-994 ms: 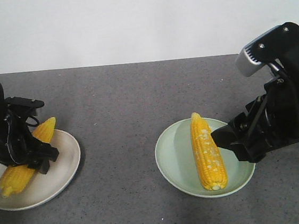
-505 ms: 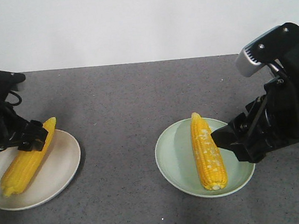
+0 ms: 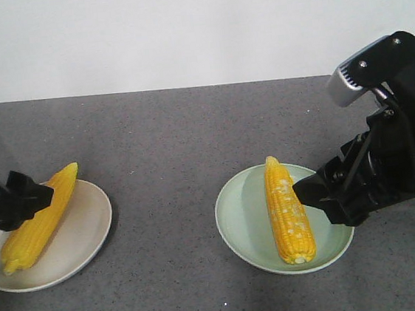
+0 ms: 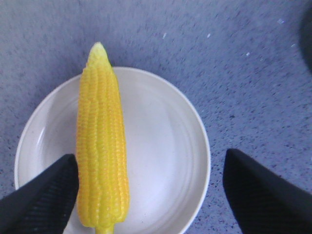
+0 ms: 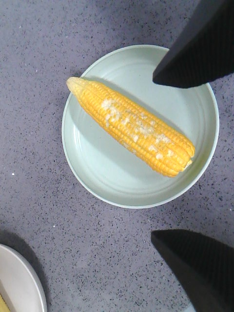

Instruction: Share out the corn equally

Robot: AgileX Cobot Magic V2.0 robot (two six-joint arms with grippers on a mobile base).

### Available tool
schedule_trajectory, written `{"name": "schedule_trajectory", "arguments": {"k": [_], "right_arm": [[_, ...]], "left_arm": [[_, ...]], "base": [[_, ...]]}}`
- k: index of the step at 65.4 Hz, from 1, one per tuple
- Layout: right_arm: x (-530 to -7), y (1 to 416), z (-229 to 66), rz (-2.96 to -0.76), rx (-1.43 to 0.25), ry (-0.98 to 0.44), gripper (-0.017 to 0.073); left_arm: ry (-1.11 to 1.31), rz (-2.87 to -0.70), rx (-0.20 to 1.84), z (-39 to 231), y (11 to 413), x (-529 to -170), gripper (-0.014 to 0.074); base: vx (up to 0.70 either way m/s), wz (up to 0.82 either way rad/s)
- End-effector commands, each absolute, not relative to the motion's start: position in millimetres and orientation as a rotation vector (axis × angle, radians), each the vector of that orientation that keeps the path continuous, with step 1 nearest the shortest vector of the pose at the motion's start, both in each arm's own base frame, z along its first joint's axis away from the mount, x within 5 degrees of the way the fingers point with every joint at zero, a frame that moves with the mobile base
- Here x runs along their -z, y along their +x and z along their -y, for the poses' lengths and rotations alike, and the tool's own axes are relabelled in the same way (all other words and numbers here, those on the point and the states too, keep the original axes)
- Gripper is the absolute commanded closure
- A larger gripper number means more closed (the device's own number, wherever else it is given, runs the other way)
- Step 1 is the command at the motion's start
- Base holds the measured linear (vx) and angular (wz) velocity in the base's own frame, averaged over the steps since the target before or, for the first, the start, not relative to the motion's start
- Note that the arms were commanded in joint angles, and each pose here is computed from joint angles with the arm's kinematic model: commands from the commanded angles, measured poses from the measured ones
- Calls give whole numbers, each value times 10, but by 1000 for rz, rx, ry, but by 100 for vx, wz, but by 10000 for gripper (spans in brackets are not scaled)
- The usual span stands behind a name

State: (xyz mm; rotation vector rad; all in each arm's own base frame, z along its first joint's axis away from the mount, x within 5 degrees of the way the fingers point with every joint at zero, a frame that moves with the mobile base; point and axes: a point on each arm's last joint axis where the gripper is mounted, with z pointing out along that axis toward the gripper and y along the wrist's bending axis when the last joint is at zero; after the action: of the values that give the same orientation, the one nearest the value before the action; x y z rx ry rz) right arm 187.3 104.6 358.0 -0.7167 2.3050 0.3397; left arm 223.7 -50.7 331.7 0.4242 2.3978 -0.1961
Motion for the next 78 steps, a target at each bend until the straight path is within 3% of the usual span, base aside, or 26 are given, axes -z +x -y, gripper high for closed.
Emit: {"name": "schedule_trajectory", "arguments": {"k": [1,22,33,44,65,68,78], "right_arm": [[-3738,1869,-1043,-2204,-343,-698,-9],[-3738,1869,-1043,-2204,-343,-698,-4],[-3739,1870,-1043,-2204,-343,-697,50],[-3739,1870,-1043,-2204,-343,-697,193],[-3736,1867,-1043,-2207,-343,-699,562],[-3736,1867,-1043,-2207,-343,-699,573],[-3734,1863,-1044,-2214,-350,-695,567]], "left_arm": [[392,-2226,215,487,2038,-3519,17],[338,-2066,296,428,1422,-3552,17],[330,-2016,296,399,1251,-3529,45],[323,-1996,294,389,1217,-3524,183],[312,-1973,288,385,1231,-3543,559],[308,-1961,285,382,1237,-3553,604],[302,-1947,281,379,1244,-3565,602]], "base": [[0,0],[0,0],[0,0],[0,0],[0,0],[0,0],[0,0]]}}
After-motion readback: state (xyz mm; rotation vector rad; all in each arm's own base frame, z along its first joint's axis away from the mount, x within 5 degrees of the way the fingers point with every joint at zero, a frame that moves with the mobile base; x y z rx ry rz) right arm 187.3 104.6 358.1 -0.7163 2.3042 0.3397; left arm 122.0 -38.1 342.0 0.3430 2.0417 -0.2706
